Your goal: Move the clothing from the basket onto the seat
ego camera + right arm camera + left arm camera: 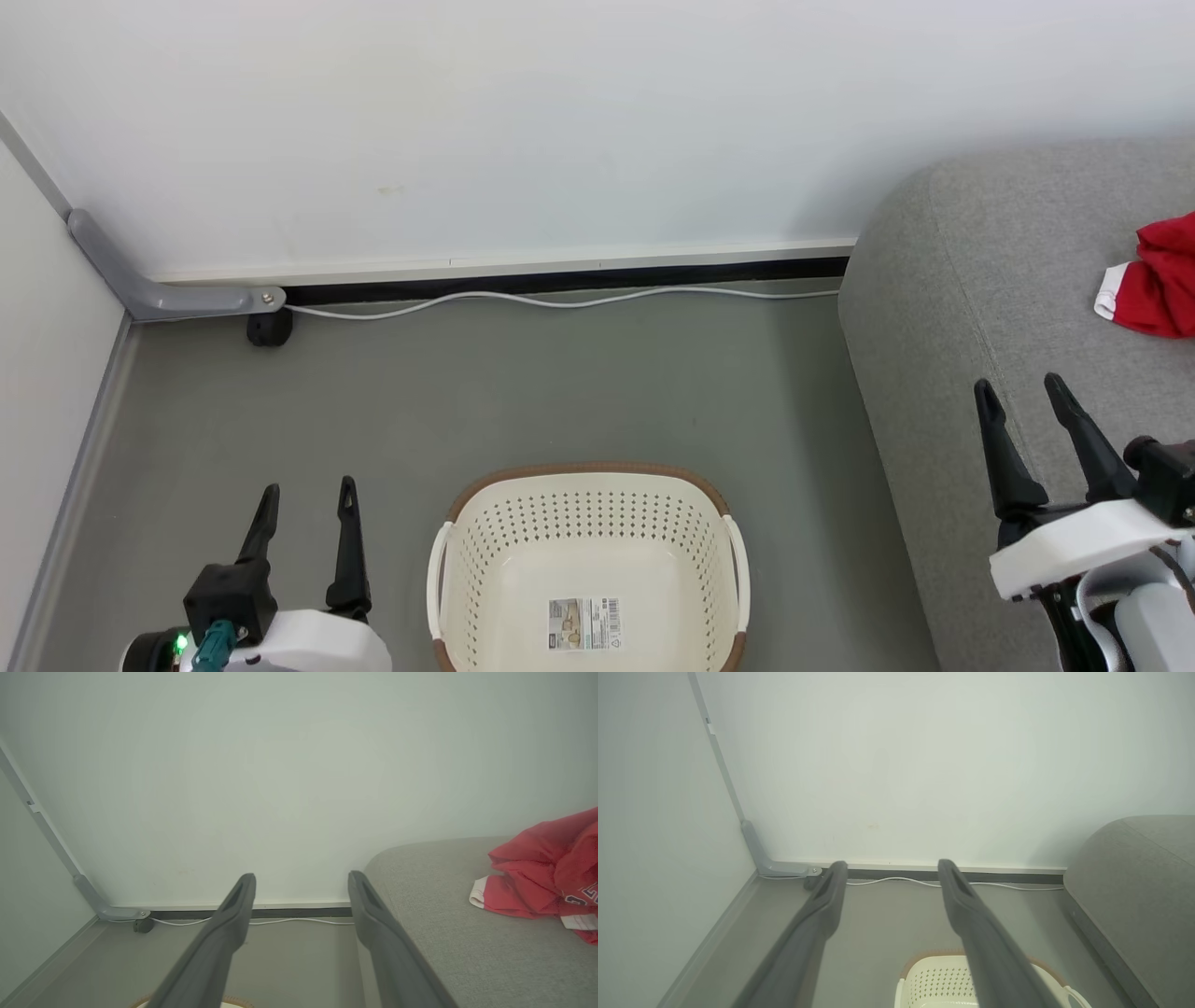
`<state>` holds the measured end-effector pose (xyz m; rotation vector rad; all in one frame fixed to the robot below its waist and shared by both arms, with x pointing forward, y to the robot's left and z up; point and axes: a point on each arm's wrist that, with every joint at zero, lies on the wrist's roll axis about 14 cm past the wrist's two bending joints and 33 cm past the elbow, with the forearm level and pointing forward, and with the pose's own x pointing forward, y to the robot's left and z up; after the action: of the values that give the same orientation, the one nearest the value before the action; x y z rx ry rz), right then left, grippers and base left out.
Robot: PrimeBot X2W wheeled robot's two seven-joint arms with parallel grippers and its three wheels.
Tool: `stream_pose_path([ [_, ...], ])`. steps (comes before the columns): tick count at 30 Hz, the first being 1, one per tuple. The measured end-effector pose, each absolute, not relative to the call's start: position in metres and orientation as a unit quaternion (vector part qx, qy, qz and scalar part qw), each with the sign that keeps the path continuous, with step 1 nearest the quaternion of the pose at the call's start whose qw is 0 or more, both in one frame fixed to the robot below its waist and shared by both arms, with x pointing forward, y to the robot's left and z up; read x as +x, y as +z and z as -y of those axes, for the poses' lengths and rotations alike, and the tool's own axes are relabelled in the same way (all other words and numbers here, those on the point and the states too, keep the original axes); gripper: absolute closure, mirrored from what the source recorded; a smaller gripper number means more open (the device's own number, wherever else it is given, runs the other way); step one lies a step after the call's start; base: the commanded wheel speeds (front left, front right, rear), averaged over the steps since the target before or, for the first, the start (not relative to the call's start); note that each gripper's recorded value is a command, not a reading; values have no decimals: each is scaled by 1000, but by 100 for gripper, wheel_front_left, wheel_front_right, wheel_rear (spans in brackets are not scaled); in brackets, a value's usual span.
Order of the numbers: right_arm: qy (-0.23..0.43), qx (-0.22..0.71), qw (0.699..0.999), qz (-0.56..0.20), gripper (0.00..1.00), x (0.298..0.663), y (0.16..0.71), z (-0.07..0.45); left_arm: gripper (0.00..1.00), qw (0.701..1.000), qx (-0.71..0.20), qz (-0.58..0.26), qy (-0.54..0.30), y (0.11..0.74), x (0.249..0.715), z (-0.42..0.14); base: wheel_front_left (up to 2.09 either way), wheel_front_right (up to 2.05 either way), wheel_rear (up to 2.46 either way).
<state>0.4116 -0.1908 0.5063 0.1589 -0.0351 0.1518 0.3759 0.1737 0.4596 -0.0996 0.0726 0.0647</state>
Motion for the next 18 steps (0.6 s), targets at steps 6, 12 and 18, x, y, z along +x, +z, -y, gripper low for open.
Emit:
stream_pose_path([
  [6, 67, 82, 994, 8, 0, 396, 497, 193, 0, 997, -50, -42, 41, 456, 357, -180, 0, 0, 0],
  [12, 60, 81, 995, -15, 0, 381, 480, 191, 0, 997, -51, -44, 35, 454, 349, -176, 0, 0, 0],
  [18, 60, 77, 995, -23, 0, 376, 474, 190, 0, 997, -54, -49, 32, 452, 345, -174, 0, 0, 0],
])
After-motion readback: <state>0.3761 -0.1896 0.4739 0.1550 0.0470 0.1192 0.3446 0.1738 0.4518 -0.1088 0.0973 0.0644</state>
